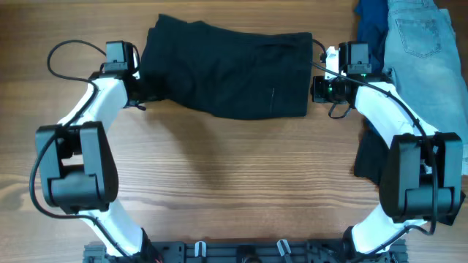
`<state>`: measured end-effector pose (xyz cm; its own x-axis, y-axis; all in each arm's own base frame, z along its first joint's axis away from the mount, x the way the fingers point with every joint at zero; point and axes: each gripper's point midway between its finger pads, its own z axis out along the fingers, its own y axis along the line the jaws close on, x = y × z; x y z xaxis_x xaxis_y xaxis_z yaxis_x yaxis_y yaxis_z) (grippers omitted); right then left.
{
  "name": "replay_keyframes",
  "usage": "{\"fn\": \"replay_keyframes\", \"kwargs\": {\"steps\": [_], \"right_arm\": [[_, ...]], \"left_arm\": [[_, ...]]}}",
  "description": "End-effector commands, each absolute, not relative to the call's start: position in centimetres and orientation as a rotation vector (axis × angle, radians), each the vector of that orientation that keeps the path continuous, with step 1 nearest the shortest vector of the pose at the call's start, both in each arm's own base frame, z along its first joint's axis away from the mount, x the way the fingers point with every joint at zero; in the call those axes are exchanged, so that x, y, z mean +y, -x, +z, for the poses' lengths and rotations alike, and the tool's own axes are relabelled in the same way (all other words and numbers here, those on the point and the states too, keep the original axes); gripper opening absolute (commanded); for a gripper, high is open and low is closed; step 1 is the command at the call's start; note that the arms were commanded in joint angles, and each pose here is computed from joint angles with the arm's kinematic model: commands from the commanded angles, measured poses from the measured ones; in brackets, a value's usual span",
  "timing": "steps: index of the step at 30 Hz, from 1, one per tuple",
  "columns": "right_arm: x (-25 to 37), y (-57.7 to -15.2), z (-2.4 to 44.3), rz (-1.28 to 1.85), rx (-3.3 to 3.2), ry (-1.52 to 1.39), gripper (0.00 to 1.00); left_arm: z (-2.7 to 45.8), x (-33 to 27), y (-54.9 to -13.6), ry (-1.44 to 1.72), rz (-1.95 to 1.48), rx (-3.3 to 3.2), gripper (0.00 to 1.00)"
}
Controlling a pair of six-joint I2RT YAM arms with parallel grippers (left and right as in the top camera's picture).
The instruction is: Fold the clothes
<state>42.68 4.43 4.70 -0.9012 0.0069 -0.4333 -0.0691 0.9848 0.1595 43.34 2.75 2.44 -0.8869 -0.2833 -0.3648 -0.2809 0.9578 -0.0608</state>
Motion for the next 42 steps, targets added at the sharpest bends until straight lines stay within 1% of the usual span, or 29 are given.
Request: {"fn": "replay_keyframes", "kwargs": {"steps": [1, 7, 11, 14, 19, 21, 22, 24, 26, 27, 30, 33, 35, 37, 42], "right_arm": [[4.7, -42.2, 3.7, 0.274, 2.709, 0.02, 0.32], [5.2, -42.4, 3.9, 0.322, 2.696, 0.006, 0.38], [5.5, -42.9, 4.2, 0.348, 2.673, -0.007, 0.39], [5.6, -43.1, 4.3, 0.354, 2.665, -0.013, 0.42], [5.7, -43.2, 4.4, 0.358, 2.656, -0.011, 0.5], [5.7, -43.5, 4.5, 0.362, 2.646, -0.007, 0.5], [5.7, -43.6, 4.6, 0.362, 2.637, -0.006, 0.5], [5.9, -44.1, 5.0, 0.369, 2.617, 0.0, 0.5], [6.0, -44.6, 5.5, 0.381, 2.598, 0.007, 0.5], [6.2, -44.9, 5.9, 0.391, 2.586, 0.012, 0.5], [6.4, -45.5, 6.6, 0.402, 2.559, 0.02, 0.5], [6.4, -46.0, 7.0, 0.401, 2.535, 0.025, 0.51], [6.5, -46.2, 7.2, 0.408, 2.522, 0.029, 0.51], [6.8, -46.6, 7.5, 0.426, 2.502, 0.04, 0.51], [6.8, -46.8, 7.6, 0.426, 2.491, 0.044, 0.51]], "left_arm": [[3.3, 3.7, -42.4, 0.469, 0.043, 2.736, 0.04], [2.6, 3.8, -40.5, 0.512, 0.073, 2.809, 0.04], [2.3, 3.7, -39.0, 0.586, 0.08, 2.855, 0.04], [2.3, 3.7, -38.3, 0.604, 0.088, 2.878, 0.04], [4.1, 3.7, -38.6, 0.626, 0.073, 2.828, 0.04], [5.3, 3.7, -39.3, 0.618, 0.06, 2.778, 0.05], [6.0, 3.7, -39.7, 0.613, 0.054, 2.752, 0.17], [7.2, 3.8, -40.3, 0.606, 0.042, 2.706, 0.48], [8.5, 3.8, -40.7, 0.599, 0.031, 2.662, 0.62], [9.3, 3.8, -40.8, 0.595, 0.026, 2.642, 0.73], [10.7, 3.8, -40.9, 0.588, 0.018, 2.603, 0.82], [11.4, 4.0, -42.5, 0.572, 0.006, 2.537, 0.85], [11.5, 4.1, -43.7, 0.564, -0.004, 2.496, 0.85], [11.2, 3.8, -45.3, 0.548, -0.042, 2.455, 0.81], [8.8, 2.8, -47.5, 0.519, -0.128, 2.445, 0.76]]}}
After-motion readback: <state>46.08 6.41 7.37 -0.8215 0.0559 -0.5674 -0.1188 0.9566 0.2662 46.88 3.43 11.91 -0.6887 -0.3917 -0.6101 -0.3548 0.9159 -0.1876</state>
